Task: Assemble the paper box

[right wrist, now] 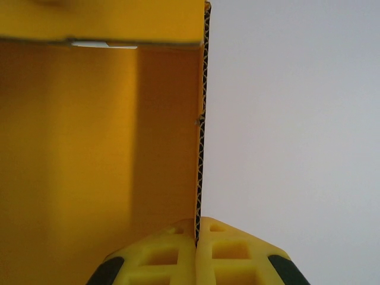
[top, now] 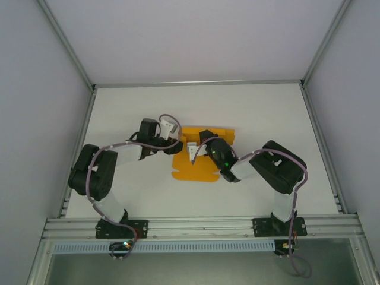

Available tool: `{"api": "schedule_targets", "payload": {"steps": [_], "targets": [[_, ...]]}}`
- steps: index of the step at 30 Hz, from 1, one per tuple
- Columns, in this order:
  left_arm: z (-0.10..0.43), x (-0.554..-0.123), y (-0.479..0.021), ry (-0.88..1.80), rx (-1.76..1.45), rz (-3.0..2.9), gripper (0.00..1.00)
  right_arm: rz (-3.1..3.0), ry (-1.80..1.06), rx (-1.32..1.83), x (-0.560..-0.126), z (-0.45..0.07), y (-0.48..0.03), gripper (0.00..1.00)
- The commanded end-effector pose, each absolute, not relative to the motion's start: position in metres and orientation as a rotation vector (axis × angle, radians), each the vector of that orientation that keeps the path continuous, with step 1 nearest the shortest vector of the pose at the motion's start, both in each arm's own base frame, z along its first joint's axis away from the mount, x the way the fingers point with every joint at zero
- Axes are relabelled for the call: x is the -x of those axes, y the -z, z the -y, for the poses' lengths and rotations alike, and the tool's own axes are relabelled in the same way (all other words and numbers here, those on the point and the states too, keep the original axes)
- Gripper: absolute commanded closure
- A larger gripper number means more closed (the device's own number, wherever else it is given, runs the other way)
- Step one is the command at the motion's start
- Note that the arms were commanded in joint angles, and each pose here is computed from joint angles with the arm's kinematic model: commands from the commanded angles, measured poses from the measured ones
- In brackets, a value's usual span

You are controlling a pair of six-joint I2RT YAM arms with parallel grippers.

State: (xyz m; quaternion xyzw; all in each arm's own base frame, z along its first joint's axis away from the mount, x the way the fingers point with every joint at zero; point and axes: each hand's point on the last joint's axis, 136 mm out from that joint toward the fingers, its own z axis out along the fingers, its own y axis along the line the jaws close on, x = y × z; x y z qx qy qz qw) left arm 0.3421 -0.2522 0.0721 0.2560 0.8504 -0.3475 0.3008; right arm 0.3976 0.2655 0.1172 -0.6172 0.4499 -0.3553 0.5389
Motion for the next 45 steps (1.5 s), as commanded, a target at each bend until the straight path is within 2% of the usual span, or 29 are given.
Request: {"api": "schedule_targets", "payload": {"steps": [1, 7, 10, 15, 18, 19, 21, 23, 26, 28, 30, 34, 36, 37, 40, 45], "targets": [[0.264, -0.355, -0.082, 0.948, -0.729, -2.199, 0.46, -1.076, 0.828, 1.487, -0.392, -0.269, -0.117, 1.0], [0.271, -0.36, -0.078, 0.916, -0.724, -2.183, 0.46, -1.083, 0.818, 1.479, -0.391, -0.27, -0.117, 1.0], [0.265, -0.372, -0.075, 0.791, -0.665, -2.17, 0.46, -1.1, 0.793, 1.469, -0.389, -0.272, -0.118, 1.0], [0.273, -0.378, -0.079, 0.759, -0.673, -2.106, 0.41, -1.122, 0.765, 1.495, -0.387, -0.273, -0.112, 1.0], [0.28, -0.375, -0.082, 0.812, -0.707, -2.079, 0.33, -1.134, 0.764, 1.508, -0.388, -0.272, -0.109, 1.0], [0.283, -0.373, -0.085, 0.838, -0.73, -2.064, 0.33, -1.141, 0.759, 1.517, -0.388, -0.272, -0.108, 1.0], [0.288, -0.37, -0.089, 0.873, -0.753, -2.045, 0.37, -1.16, 0.751, 1.524, -0.388, -0.271, -0.104, 1.0], [0.29, -0.37, -0.09, 0.897, -0.764, -2.048, 0.47, -1.166, 0.749, 1.528, -0.389, -0.27, -0.103, 1.0], [0.3, -0.362, -0.091, 0.988, -0.813, -2.08, 0.48, -1.168, 0.745, 1.533, -0.389, -0.271, -0.102, 1.0], [0.303, -0.362, -0.09, 0.978, -0.834, -2.075, 0.57, -1.171, 0.741, 1.53, -0.39, -0.272, -0.103, 1.0], [0.298, -0.368, -0.085, 0.921, -0.798, -2.092, 0.65, -1.176, 0.739, 1.532, -0.39, -0.272, -0.102, 1.0], [0.282, -0.378, -0.08, 0.783, -0.704, -2.109, 0.68, -1.184, 0.742, 1.527, -0.39, -0.27, -0.103, 1.0], [0.27, -0.386, -0.08, 0.694, -0.62, -2.092, 0.79, -1.191, 0.735, 1.524, -0.39, -0.269, -0.103, 1.0], [0.264, -0.389, -0.081, 0.654, -0.584, -2.078, 0.81, -1.195, 0.733, 1.526, -0.389, -0.269, -0.103, 1.0], [0.246, -0.398, -0.084, 0.497, -0.49, -2.07, 0.83, -1.205, 0.732, 1.527, -0.389, -0.268, -0.103, 1.0], [0.242, -0.399, -0.084, 0.36, -0.506, -2.063, 0.78, -1.217, 0.717, 1.515, -0.389, -0.269, -0.105, 1.0]]}}
